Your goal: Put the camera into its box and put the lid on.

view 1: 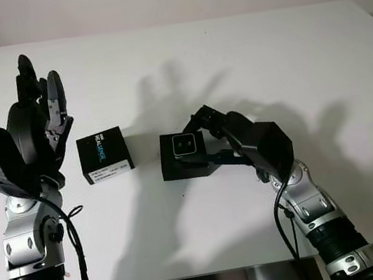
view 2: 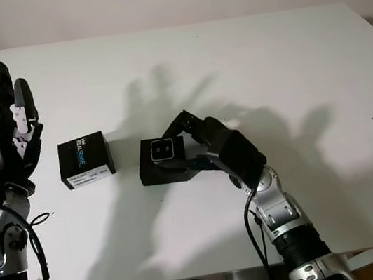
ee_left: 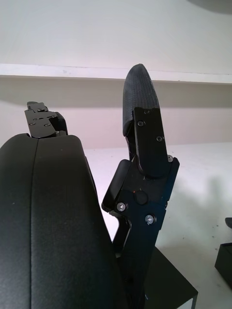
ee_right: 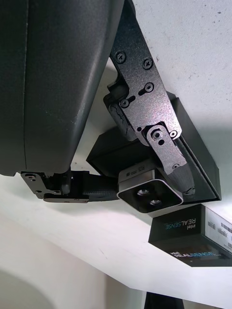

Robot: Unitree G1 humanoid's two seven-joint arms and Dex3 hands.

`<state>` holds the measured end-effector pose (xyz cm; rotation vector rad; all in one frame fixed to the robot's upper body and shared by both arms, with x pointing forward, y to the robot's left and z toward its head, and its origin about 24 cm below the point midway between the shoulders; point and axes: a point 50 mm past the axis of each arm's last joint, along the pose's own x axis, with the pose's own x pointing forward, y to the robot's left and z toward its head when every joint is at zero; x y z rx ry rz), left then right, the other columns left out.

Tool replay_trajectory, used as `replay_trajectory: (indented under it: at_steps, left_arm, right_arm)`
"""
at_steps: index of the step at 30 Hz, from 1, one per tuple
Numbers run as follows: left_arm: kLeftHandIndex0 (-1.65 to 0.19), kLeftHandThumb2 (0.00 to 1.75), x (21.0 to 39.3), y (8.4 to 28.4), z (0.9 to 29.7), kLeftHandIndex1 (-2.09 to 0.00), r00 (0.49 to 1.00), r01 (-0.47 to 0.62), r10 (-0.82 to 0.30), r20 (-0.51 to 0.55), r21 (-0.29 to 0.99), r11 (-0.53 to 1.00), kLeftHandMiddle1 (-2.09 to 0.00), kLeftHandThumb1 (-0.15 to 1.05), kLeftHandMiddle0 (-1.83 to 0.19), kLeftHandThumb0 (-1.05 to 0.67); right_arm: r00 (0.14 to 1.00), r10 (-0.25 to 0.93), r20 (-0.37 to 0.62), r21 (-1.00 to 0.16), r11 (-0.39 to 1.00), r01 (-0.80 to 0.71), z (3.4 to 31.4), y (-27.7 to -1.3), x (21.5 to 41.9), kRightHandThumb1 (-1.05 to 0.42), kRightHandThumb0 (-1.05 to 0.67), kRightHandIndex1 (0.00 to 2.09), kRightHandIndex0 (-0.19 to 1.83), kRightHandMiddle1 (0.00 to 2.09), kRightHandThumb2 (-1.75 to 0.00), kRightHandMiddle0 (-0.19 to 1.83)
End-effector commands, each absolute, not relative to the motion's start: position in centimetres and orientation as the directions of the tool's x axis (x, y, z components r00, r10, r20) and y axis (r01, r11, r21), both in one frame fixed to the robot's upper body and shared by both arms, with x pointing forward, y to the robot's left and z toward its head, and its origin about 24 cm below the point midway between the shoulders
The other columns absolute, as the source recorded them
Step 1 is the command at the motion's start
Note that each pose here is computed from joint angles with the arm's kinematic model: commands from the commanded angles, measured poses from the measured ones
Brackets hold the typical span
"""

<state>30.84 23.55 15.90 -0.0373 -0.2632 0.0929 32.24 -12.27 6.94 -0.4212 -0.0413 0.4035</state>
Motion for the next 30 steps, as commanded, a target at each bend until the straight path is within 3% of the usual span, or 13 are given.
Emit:
replay_trajectory:
  at_steps: [1,23,30]
  left_arm:
    - [0.19,0.52,30.6,23.71,16.27,0.0,0.957,-0.09,0.096,0.275,-0.035,0.995,0.0,1.05,0.19,-0.7]
    - [0.19,0.51,30.44,23.71,16.21,0.0,0.954,-0.095,0.104,0.28,-0.048,0.994,0.0,1.05,0.19,-0.69]
    - [0.19,0.51,30.43,23.75,16.2,0.0,0.955,-0.099,0.106,0.278,-0.041,0.994,0.0,1.05,0.19,-0.7]
  right_arm:
    - [0.917,0.397,-0.033,-0.4,0.836,-0.376,7.04,-12.02,32.26,-0.95,-0.48,0.05,0.19,1.72,-0.05,0.24]
    - [0.908,0.416,-0.05,-0.411,0.82,-0.398,6.69,-11.61,32.13,-0.94,-0.48,0.06,0.2,1.72,-0.05,0.27]
    - [0.903,0.426,-0.055,-0.465,0.789,-0.401,6.58,-11.31,31.89,-0.95,-0.49,0.05,0.2,1.71,-0.06,0.27]
